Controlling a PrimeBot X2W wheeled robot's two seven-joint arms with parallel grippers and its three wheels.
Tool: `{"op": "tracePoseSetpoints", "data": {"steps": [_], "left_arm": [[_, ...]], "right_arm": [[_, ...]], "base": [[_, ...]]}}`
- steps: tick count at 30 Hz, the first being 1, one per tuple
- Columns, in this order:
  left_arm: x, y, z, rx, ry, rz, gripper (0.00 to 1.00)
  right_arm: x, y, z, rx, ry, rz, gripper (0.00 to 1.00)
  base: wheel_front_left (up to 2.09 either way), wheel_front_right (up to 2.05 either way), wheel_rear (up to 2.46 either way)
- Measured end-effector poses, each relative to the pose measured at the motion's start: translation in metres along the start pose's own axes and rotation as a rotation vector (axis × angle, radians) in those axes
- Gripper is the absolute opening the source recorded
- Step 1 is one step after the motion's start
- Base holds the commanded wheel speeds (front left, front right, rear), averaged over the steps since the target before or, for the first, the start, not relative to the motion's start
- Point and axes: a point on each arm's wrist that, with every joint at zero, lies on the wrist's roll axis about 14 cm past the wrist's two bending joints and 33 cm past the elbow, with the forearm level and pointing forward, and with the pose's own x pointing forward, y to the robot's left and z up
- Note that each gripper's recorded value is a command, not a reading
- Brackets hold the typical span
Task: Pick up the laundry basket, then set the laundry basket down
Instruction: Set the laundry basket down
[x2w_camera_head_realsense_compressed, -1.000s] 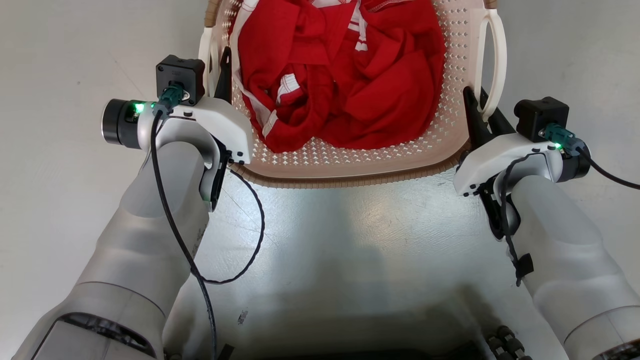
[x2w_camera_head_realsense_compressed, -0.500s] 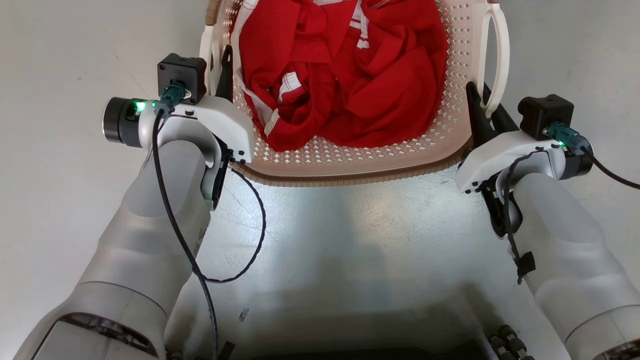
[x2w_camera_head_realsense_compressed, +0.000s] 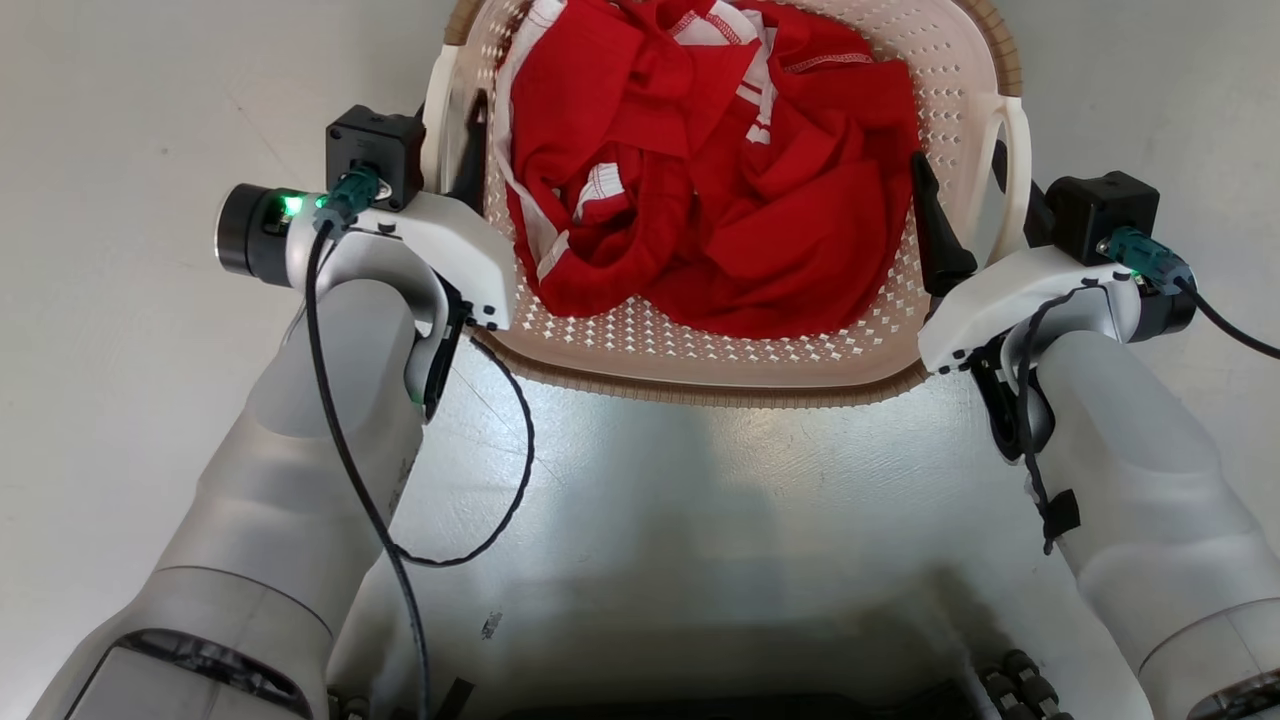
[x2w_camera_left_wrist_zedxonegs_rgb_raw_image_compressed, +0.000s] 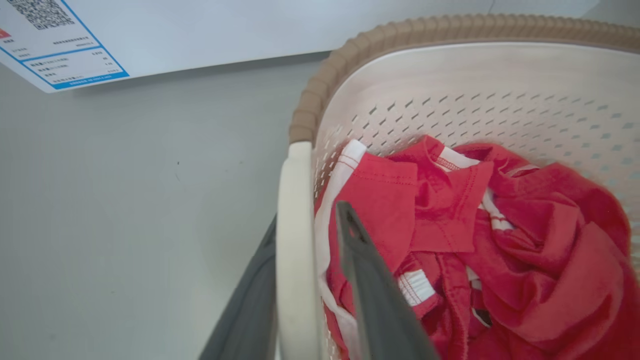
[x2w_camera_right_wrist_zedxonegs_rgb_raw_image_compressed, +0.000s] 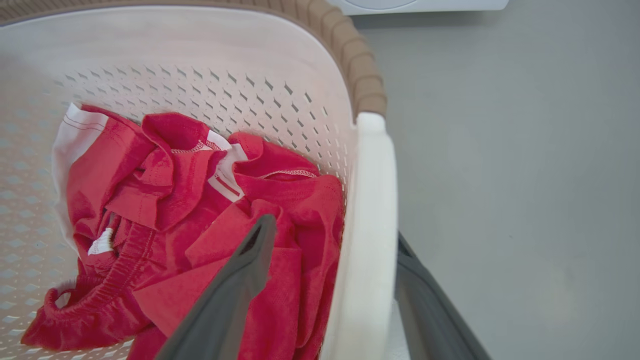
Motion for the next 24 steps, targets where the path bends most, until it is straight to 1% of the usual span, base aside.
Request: {"op": "tracePoseSetpoints", "data": {"steps": [5,24], "left_arm": [[0.000,-0.005,0.002,-0.005,-0.009,-0.014,1.00],[-0.005,-0.010,0.015,-0.011,-0.037,-0.019,1.00]], "right_arm": [[0.000,0.000,0.000,0.002,-0.002,0.001,1.00],[-0.001,0.004,0.016,-0.011,-0.037,0.007,1.00]], "base": [[0.00,0.00,0.00],[0.00,0.00,0.00]]}}
